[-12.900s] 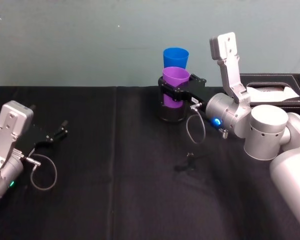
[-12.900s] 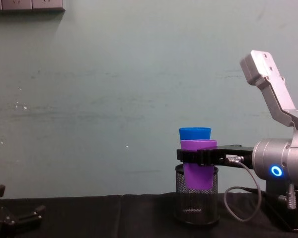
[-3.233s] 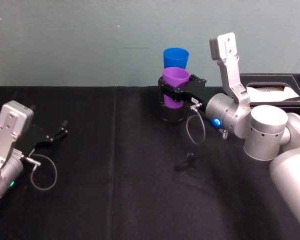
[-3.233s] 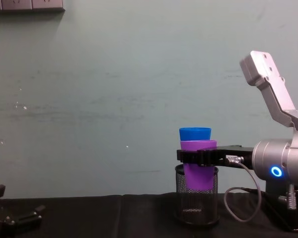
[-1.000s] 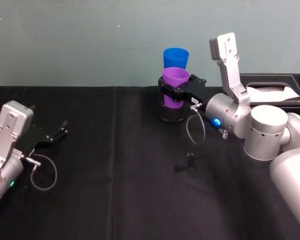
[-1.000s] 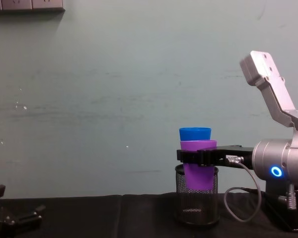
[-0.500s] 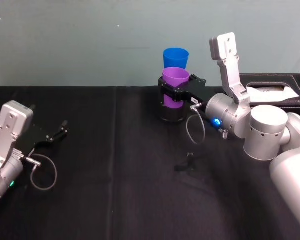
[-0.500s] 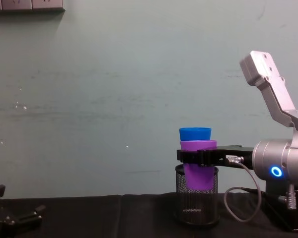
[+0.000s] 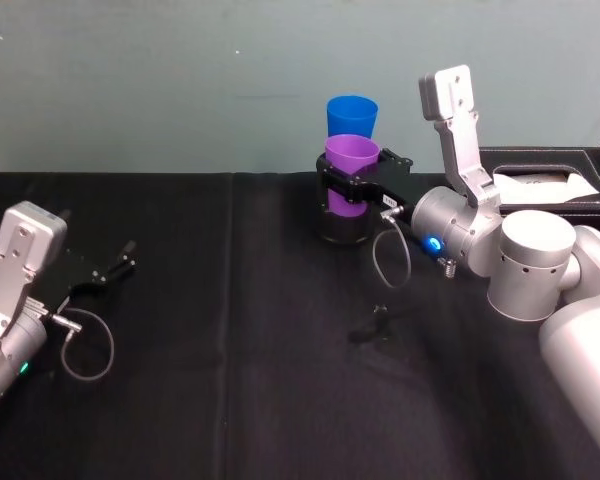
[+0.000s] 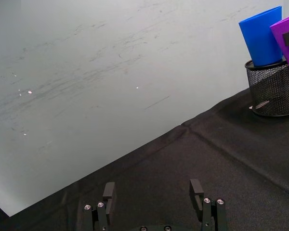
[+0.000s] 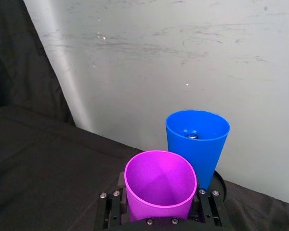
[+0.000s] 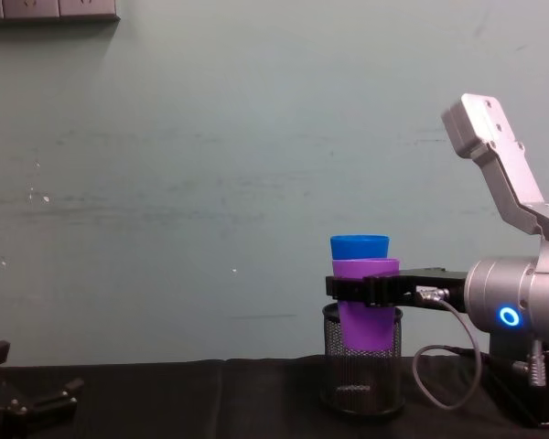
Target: Pick up one cup with a gripper and tap it against the other cup.
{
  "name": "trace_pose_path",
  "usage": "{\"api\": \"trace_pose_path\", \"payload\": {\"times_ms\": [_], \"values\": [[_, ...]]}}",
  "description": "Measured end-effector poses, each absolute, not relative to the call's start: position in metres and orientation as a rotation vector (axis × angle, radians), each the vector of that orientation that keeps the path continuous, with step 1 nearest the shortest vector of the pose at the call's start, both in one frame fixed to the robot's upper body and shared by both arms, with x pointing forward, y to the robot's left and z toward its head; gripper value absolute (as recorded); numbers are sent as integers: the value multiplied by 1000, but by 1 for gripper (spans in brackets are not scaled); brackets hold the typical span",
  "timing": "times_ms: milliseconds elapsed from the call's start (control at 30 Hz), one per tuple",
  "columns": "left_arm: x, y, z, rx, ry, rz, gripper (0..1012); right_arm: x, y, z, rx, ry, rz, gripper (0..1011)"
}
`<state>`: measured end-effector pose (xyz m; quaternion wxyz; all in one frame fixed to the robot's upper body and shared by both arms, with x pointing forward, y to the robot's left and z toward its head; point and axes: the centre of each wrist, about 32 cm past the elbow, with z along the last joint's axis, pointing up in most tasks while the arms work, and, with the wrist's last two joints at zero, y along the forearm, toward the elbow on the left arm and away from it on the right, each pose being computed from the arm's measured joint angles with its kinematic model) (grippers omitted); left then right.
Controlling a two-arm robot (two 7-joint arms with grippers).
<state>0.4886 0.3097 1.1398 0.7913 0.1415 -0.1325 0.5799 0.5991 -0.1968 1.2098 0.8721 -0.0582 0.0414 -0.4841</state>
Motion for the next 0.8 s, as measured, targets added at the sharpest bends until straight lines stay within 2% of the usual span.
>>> {"api": "trace_pose_path", "payload": {"times_ms": [800], "values": [[489,310,1140,304,-285,1248,1000,599,-197,1210,-122,87,-1012,723]]}}
